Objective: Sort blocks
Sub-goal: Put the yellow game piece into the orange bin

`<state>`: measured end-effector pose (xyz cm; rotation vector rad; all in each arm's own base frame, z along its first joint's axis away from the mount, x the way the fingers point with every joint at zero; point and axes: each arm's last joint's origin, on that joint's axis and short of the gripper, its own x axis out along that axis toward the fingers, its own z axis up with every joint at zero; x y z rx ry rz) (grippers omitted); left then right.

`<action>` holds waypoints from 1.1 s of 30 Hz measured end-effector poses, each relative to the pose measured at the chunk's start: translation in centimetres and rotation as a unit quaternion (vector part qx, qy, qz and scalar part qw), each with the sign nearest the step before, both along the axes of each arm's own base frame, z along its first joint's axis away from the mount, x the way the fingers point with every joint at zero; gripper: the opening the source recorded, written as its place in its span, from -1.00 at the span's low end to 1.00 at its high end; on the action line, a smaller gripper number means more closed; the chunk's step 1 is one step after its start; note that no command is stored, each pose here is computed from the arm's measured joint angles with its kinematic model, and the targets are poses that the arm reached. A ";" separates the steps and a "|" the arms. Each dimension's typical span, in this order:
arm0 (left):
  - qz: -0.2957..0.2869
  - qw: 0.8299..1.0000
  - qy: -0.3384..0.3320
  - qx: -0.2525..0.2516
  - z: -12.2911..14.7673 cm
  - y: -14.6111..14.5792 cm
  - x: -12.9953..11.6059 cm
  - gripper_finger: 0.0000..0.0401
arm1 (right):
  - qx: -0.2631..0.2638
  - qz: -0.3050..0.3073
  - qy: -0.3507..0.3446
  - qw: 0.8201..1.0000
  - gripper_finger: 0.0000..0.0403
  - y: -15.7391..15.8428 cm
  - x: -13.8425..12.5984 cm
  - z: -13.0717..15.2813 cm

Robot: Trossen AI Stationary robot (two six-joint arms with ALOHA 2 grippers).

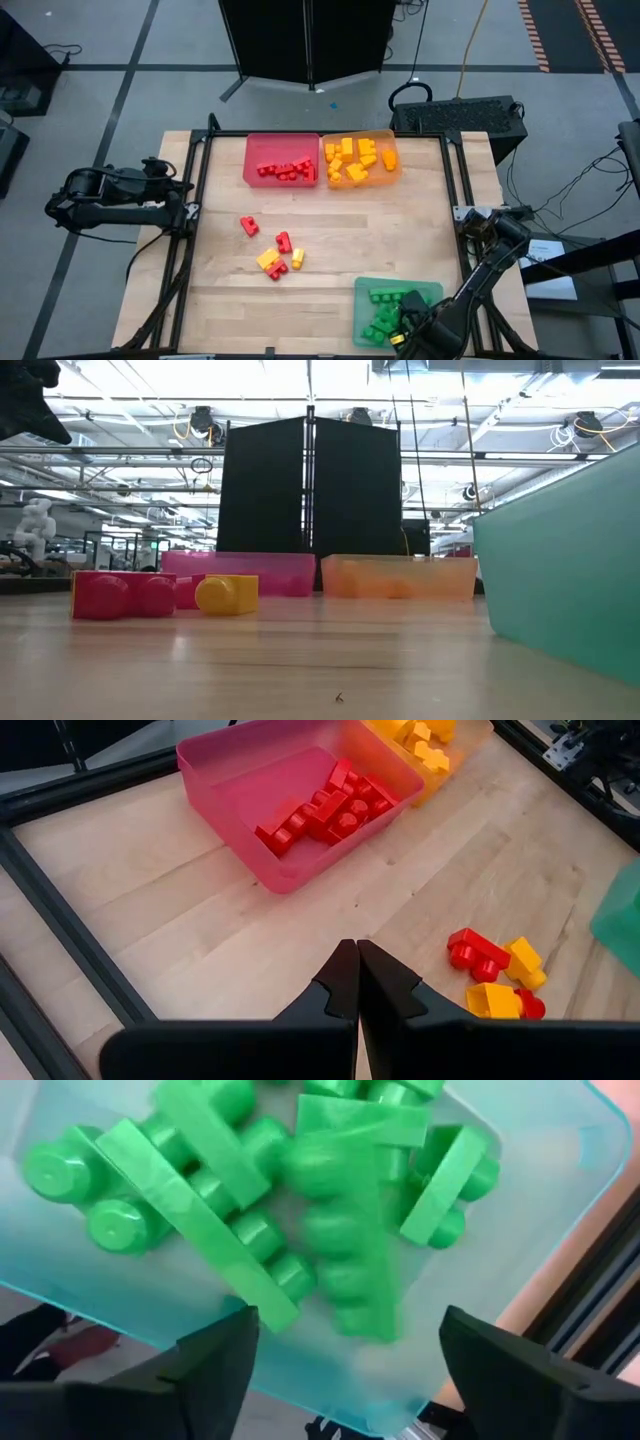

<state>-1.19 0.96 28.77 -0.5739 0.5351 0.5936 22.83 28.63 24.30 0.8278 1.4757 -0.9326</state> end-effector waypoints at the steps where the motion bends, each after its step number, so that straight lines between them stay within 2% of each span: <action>1: 0.000 1.000 0.000 0.000 0.0 0.0 0.0 -0.99 | -0.001 -0.001 0.001 1.000 0.53 -0.1 0.1 0.0; 4: 0.000 1.000 0.000 0.000 0.0 0.0 0.0 -0.99 | -0.005 -0.005 0.001 1.000 0.58 -0.7 0.5 0.2; 7: 0.000 1.000 0.000 0.000 0.0 0.0 0.0 -0.99 | -0.009 -0.001 -0.048 0.999 0.59 -1.7 1.9 0.8; 12: 0.003 1.000 -0.002 -0.003 0.0 0.0 0.0 -0.99 | 0.013 0.032 -0.210 0.977 0.59 -4.4 8.0 1.2; 15: 0.008 1.000 -0.005 -0.009 0.0 0.0 0.0 -0.99 | 0.027 0.039 -0.272 0.961 0.59 -6.9 12.0 1.0; 19: 0.006 1.000 -0.005 -0.012 0.0 0.0 0.0 -0.99 | 0.015 0.010 -0.305 0.952 0.59 -11.2 15.9 0.2; 24: 0.009 1.000 -0.007 -0.016 0.0 0.0 0.0 -0.99 | 0.003 -0.071 -0.309 0.948 0.60 -15.7 19.1 -2.0; 27: 0.012 0.999 -0.013 -0.035 0.0 -0.1 0.0 -0.99 | 0.007 -0.100 -0.321 0.942 0.60 -17.3 20.8 -3.9; 33: -0.002 0.999 -0.011 -0.045 0.0 -0.2 0.0 -0.99 | 0.053 -0.143 -0.345 0.926 0.60 -18.9 23.8 -7.9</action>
